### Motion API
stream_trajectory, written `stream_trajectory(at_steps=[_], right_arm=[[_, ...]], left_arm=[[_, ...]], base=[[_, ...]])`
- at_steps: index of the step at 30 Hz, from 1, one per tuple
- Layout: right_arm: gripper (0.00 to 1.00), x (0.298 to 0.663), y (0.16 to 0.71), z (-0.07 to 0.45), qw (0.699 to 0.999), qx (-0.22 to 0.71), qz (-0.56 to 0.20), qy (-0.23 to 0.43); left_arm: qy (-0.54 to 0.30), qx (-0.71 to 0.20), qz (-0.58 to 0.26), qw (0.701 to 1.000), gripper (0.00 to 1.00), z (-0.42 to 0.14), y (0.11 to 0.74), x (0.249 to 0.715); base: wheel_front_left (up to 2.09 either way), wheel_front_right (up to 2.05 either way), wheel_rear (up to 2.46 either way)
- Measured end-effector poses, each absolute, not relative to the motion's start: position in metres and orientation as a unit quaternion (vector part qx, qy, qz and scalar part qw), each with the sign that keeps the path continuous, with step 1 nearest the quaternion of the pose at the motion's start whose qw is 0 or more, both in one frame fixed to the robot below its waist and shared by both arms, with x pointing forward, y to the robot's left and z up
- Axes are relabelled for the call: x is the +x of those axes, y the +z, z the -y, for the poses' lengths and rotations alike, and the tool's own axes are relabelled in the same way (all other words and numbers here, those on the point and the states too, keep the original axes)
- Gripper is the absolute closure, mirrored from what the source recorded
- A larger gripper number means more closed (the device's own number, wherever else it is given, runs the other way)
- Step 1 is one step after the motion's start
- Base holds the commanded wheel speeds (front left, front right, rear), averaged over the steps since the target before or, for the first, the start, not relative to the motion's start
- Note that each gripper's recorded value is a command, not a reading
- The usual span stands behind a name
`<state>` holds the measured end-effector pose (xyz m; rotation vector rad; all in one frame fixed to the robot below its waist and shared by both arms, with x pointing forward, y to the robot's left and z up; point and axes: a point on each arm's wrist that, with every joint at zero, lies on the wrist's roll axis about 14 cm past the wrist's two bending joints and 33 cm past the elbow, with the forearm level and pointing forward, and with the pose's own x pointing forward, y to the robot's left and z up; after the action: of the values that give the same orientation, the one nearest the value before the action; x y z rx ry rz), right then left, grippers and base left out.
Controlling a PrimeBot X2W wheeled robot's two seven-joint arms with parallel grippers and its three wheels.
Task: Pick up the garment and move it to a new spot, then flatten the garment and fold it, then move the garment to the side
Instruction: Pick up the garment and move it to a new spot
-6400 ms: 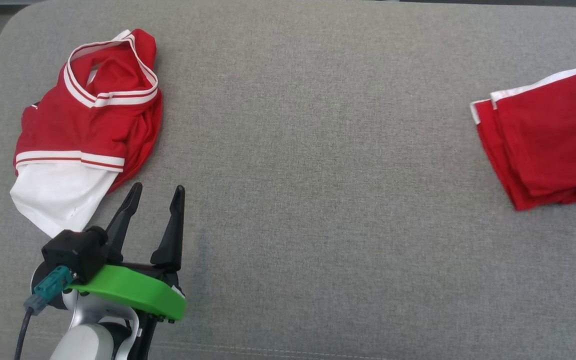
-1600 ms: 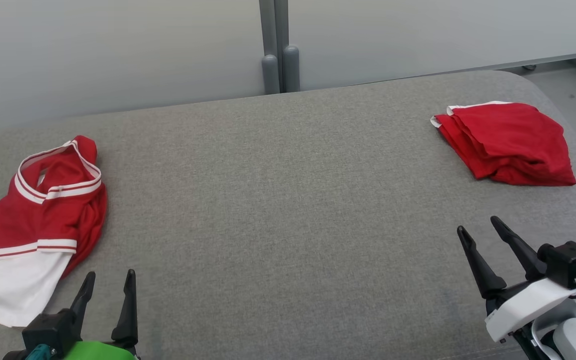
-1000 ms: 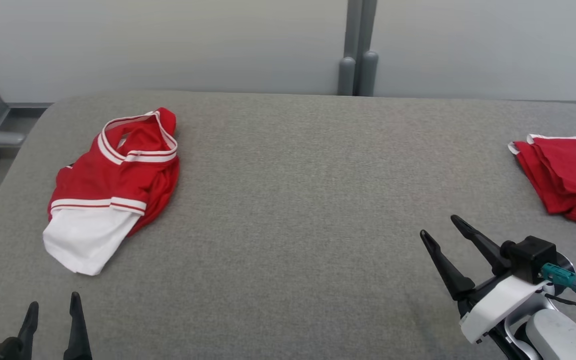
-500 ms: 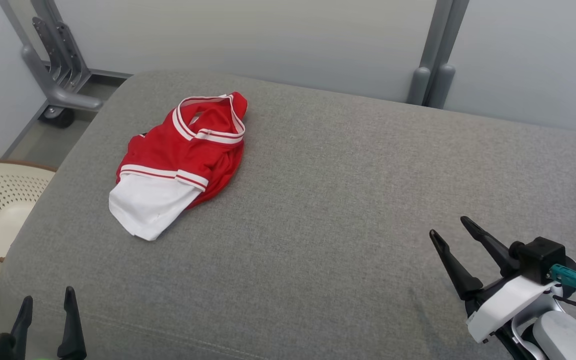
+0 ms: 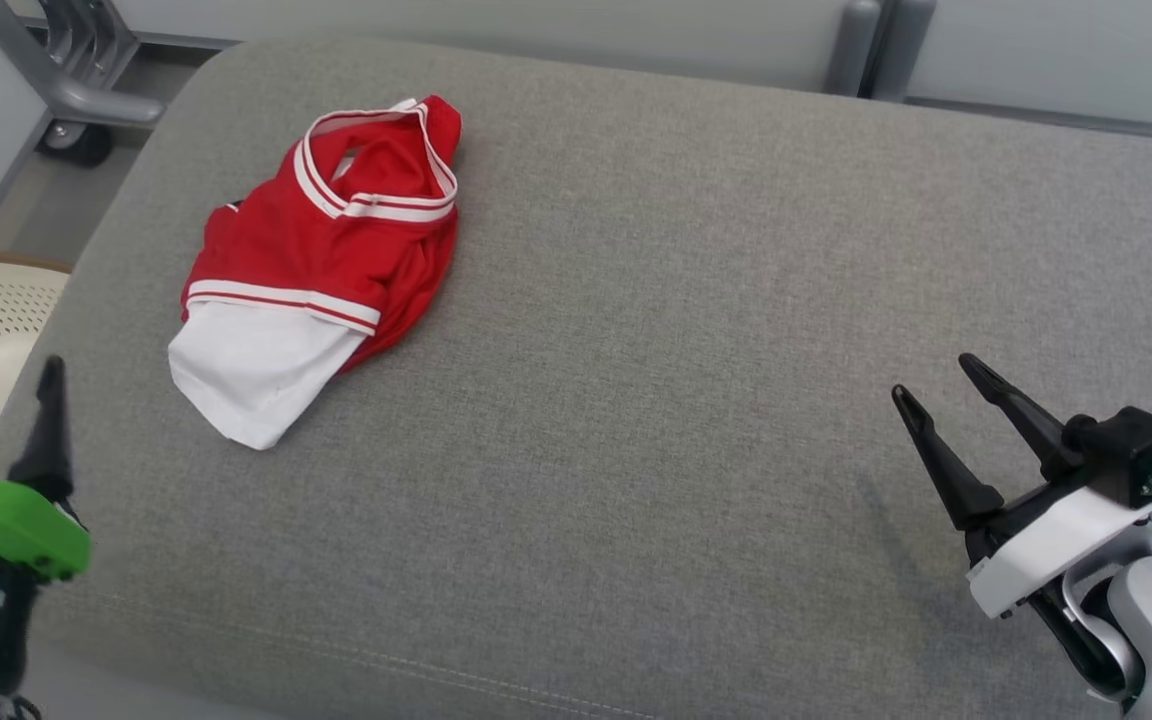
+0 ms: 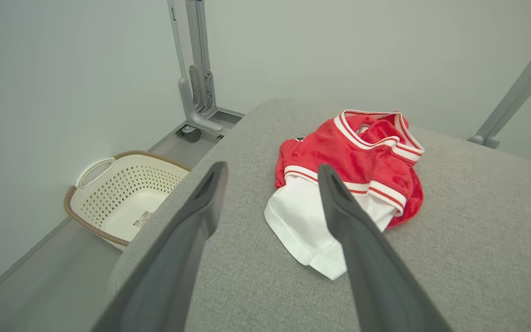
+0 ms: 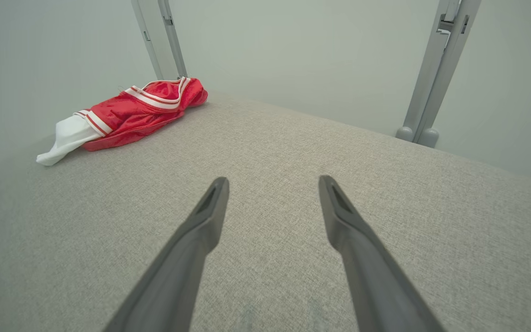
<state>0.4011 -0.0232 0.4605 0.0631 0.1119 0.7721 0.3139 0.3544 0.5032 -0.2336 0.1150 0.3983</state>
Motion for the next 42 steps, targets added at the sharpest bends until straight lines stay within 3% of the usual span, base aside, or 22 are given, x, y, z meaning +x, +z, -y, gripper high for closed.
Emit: stream_trajectory(at_steps=[14,25,40,41,42], right_arm=[[0.0,0.441,0.437,0.04,0.933,0.043,-0.069,0.352],[0.0,0.484,0.417,0.067,0.945,0.034,-0.064,0.318],[0.0,0.497,0.374,0.092,0.951,0.024,-0.101,0.291],[0.0,0.497,0.373,0.094,0.951,0.022,-0.102,0.29],[0.0,0.498,0.373,0.096,0.952,0.021,-0.102,0.288]], left_arm=[[0.204,-0.137,-0.162,0.956,0.0,-0.382,0.481,0.405],[0.168,-0.161,-0.211,0.949,0.0,-0.352,0.436,0.475],[0.171,-0.162,-0.324,0.916,0.0,-0.329,0.337,0.485],[0.171,-0.16,-0.327,0.915,0.12,-0.329,0.334,0.485],[0.172,-0.159,-0.329,0.915,0.51,-0.329,0.332,0.486]], base=[[0.0,0.0,0.0],[0.0,0.0,0.0],[0.0,0.0,0.0],[0.0,0.0,0.0],[0.0,0.0,0.0]])
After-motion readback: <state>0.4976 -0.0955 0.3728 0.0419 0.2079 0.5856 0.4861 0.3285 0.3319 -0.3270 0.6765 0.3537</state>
